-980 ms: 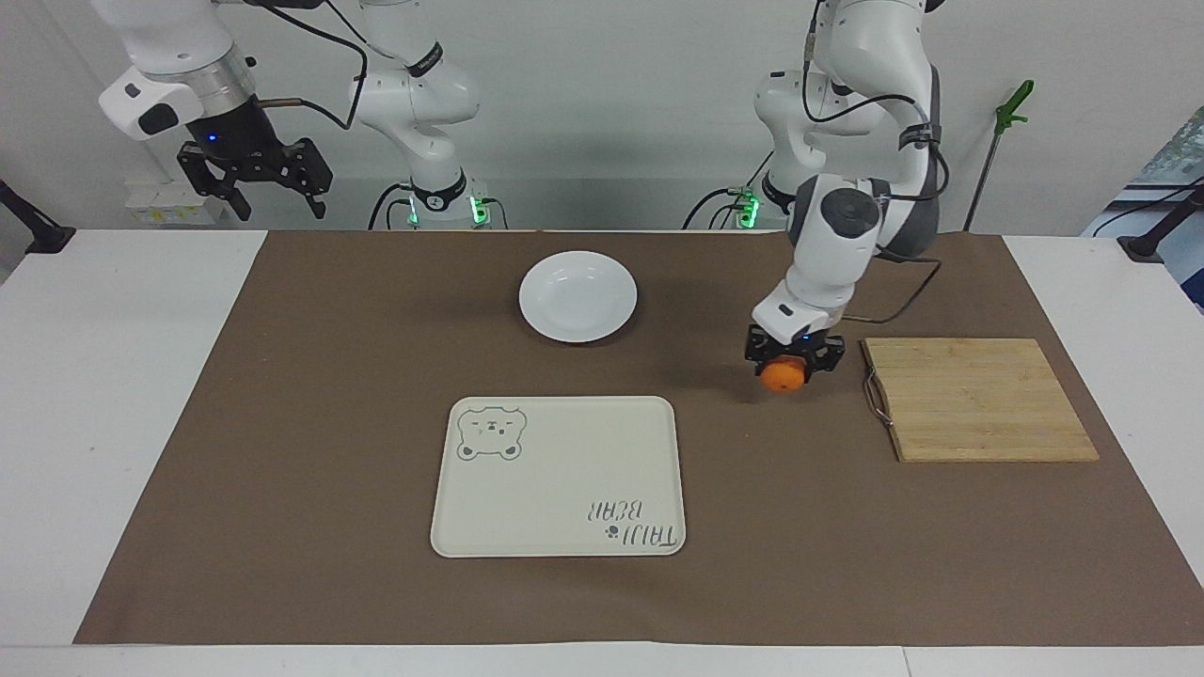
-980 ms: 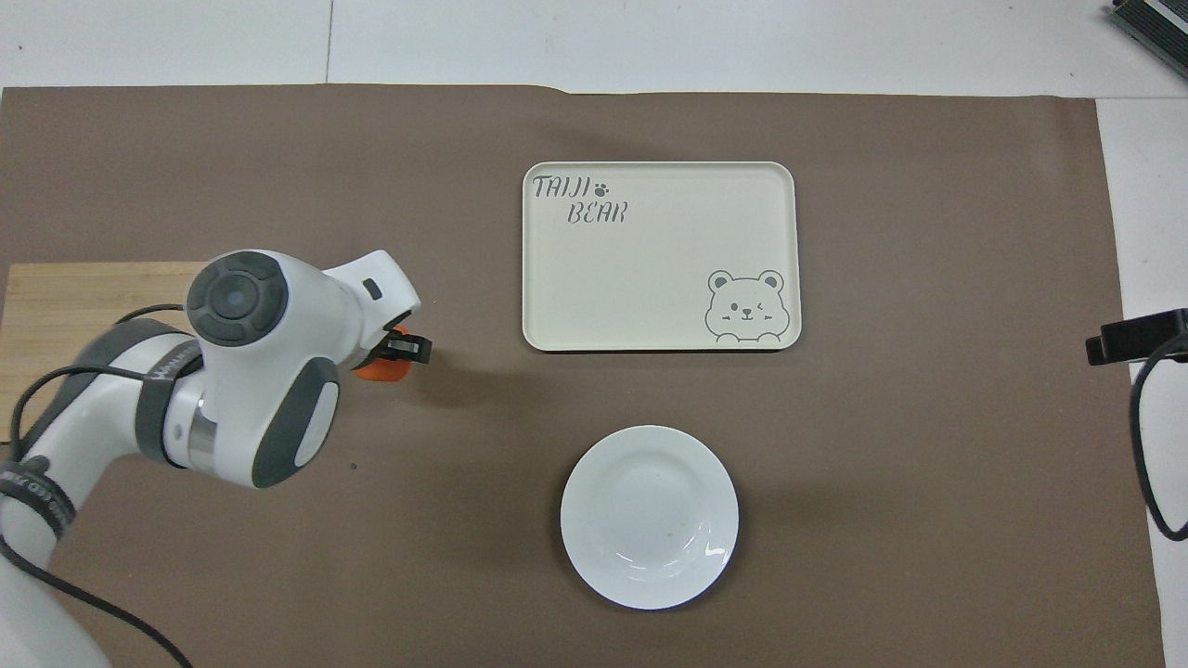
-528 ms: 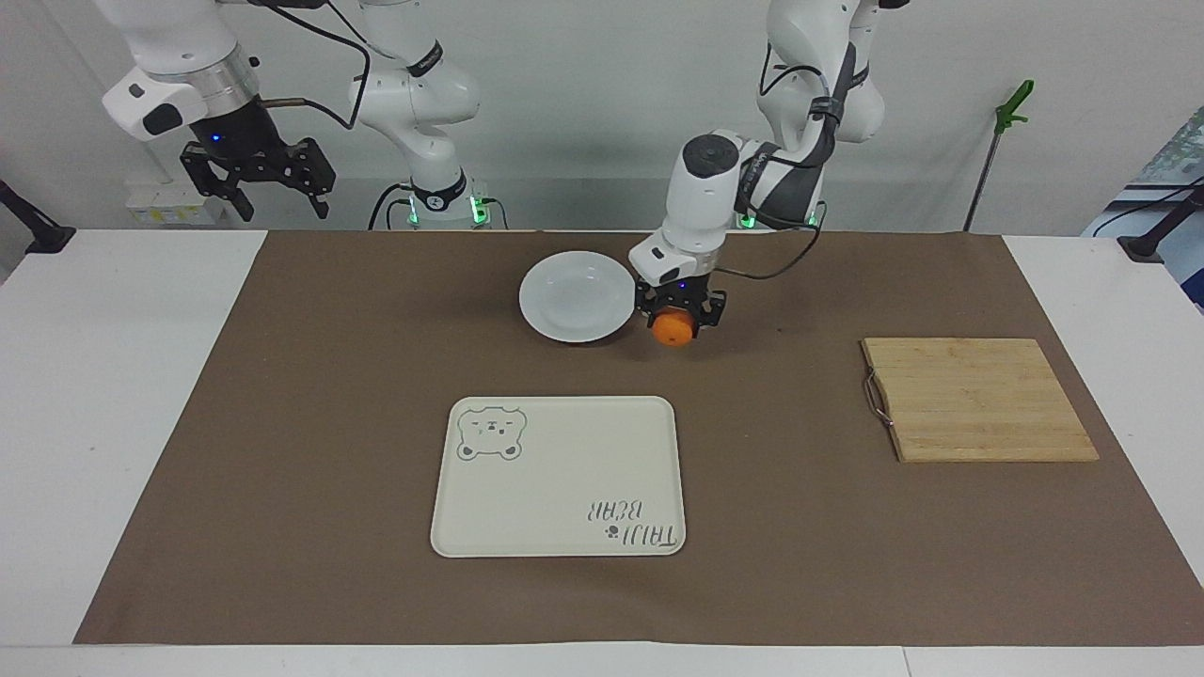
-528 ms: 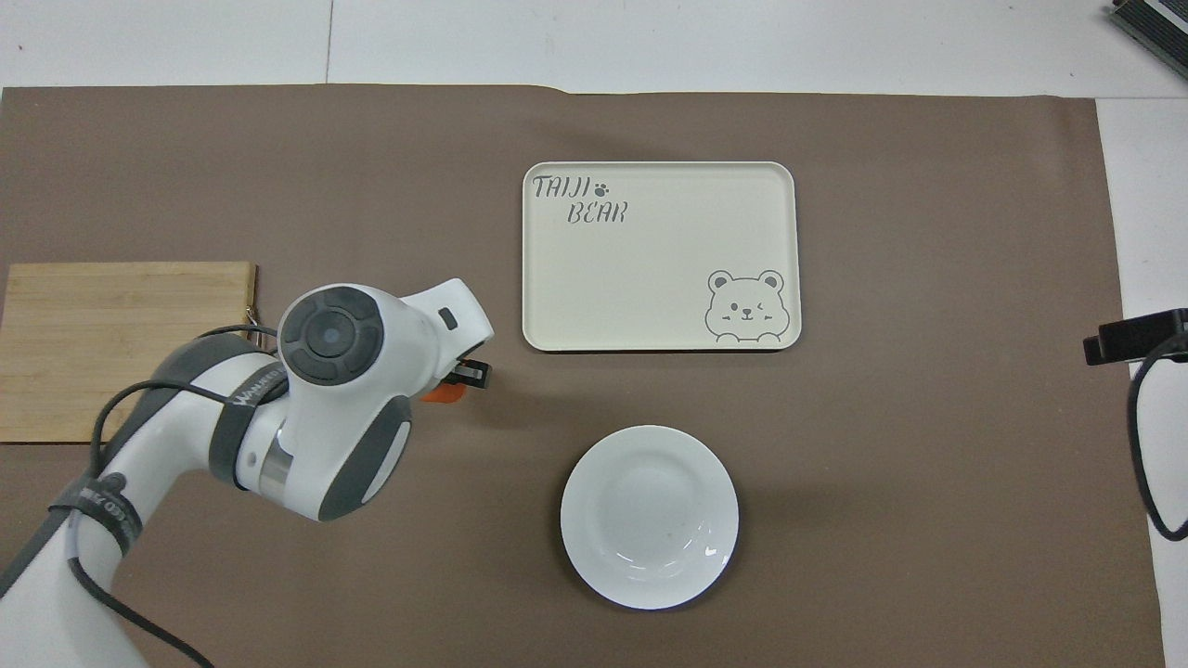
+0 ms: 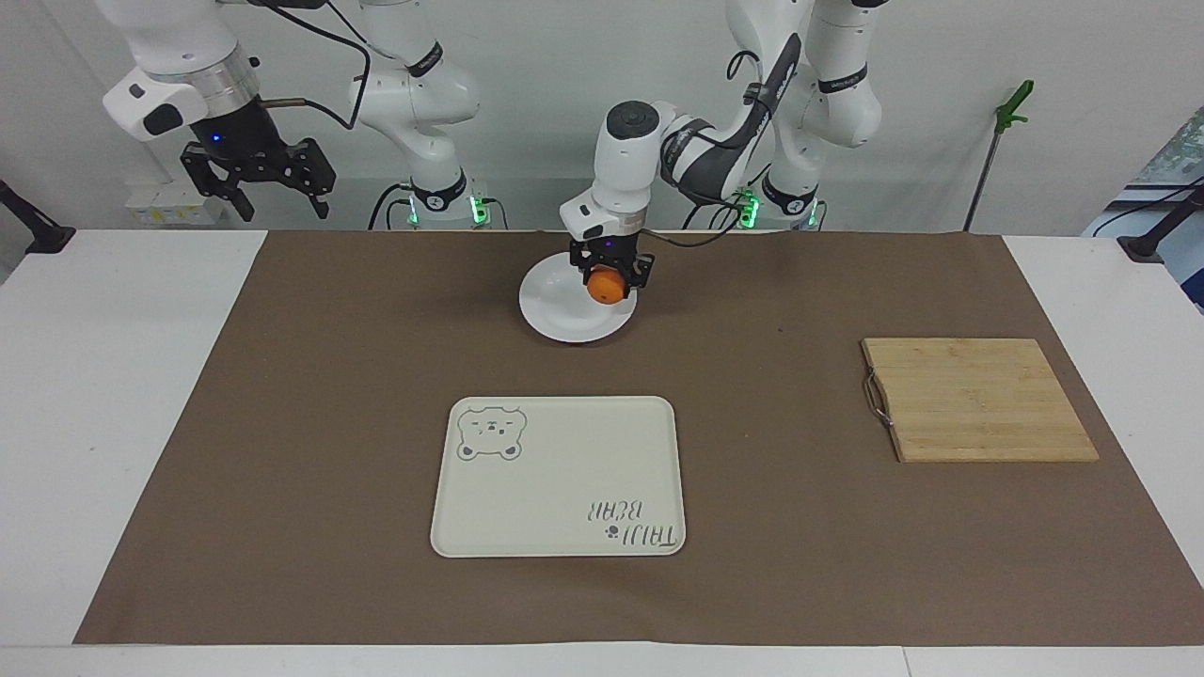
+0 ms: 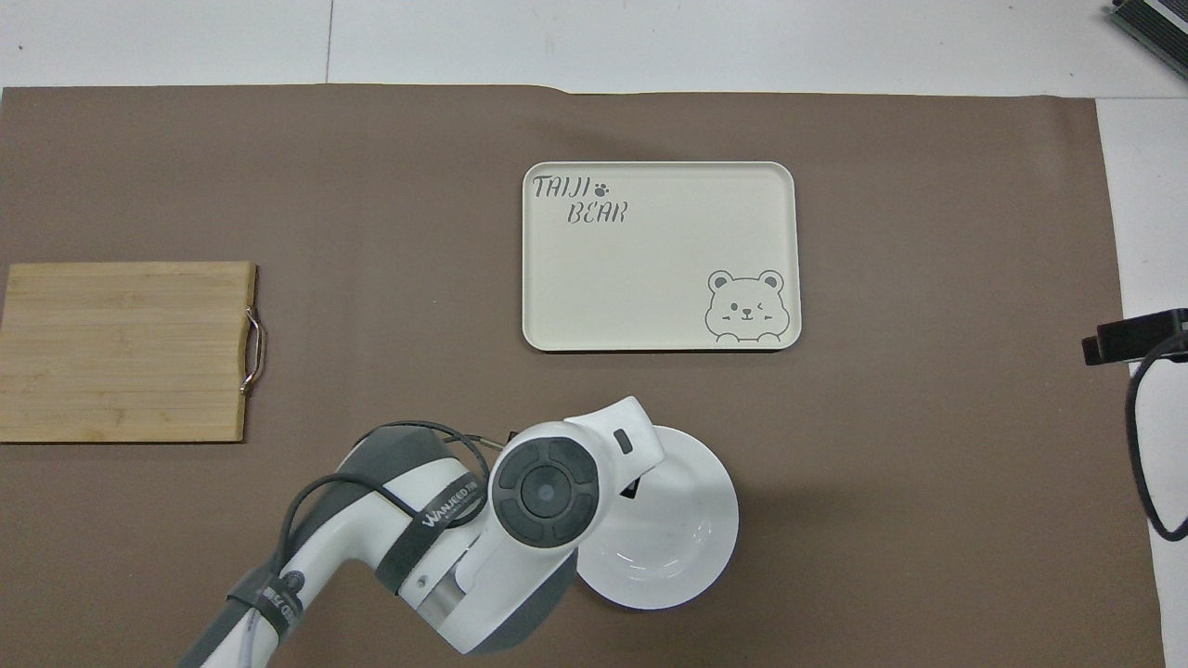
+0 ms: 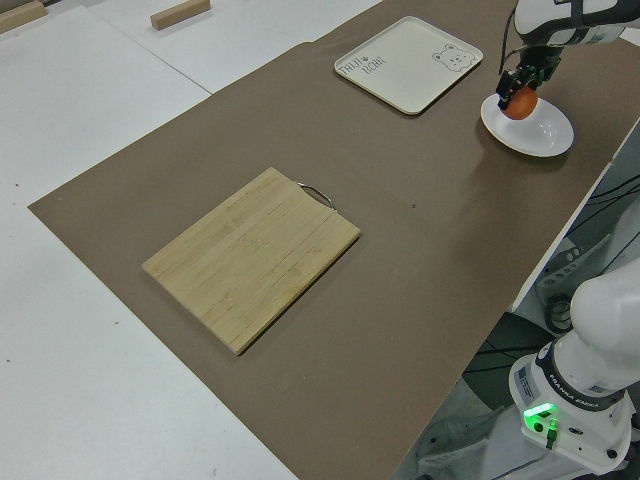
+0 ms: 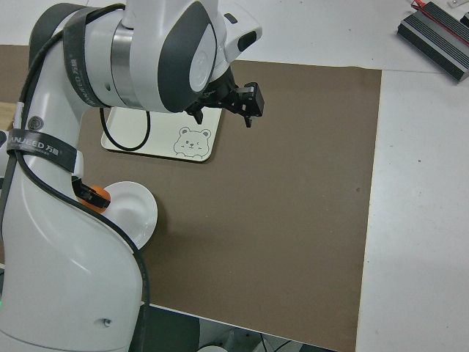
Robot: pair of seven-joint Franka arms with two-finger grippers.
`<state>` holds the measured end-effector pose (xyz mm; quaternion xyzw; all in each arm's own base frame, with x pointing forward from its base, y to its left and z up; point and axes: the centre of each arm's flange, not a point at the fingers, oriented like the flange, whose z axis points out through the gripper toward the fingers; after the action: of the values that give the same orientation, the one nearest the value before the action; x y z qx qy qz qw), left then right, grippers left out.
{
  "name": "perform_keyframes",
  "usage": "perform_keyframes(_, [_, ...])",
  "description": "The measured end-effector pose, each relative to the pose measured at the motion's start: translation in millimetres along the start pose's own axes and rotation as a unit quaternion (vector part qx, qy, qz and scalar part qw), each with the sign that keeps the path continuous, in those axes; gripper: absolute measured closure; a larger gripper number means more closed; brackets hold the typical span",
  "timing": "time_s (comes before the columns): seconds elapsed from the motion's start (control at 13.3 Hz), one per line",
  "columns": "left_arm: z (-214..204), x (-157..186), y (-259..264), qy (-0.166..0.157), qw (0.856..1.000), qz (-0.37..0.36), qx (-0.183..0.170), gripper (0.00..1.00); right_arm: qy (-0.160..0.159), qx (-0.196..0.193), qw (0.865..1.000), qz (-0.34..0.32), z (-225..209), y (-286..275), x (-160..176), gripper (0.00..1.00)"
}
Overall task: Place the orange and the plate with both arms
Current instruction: 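Lower the orange onto the plate and open the left gripper, then withdraw the left gripper while the right gripper reaches the plate rim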
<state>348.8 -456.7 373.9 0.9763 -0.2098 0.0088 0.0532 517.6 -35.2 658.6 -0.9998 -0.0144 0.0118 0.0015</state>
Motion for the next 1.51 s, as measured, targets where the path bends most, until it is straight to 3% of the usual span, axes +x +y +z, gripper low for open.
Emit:
perform_keyframes(0.38, [46,-6,30,0.003,1.0,-0.028,-0.011,0.21,0.0,0.0,1.0,0.0,0,0,0,0.0])
perform_keyframes(0.45, [47,-6,29,-0.001,0.999,-0.042,-0.017,0.15,0.0,0.0,1.0,0.0,0,0,0,0.0])
perform_keyframes(0.53, [46,-5,29,-0.002,0.998,-0.05,-0.022,0.15,0.0,0.0,1.0,0.0,0,0,0,0.0])
perform_keyframes(0.68, [42,-3,29,-0.003,0.997,-0.064,-0.03,0.0,0.0,0.0,1.0,0.0,0,0,0,0.0])
perform_keyframes(0.9, [22,4,20,0.0,0.996,-0.081,-0.038,0.0,0.0,0.0,1.0,0.0,0,0,0,0.0])
perform_keyframes(1.21, [-26,13,-18,-0.013,0.994,-0.104,-0.032,0.0,-0.005,0.011,1.0,0.0,5,-1,0,0.0])
perform_keyframes(1.51, [-59,36,-117,-0.019,0.996,-0.088,-0.027,0.0,-0.026,0.061,0.998,-0.004,31,-13,-2,0.0])
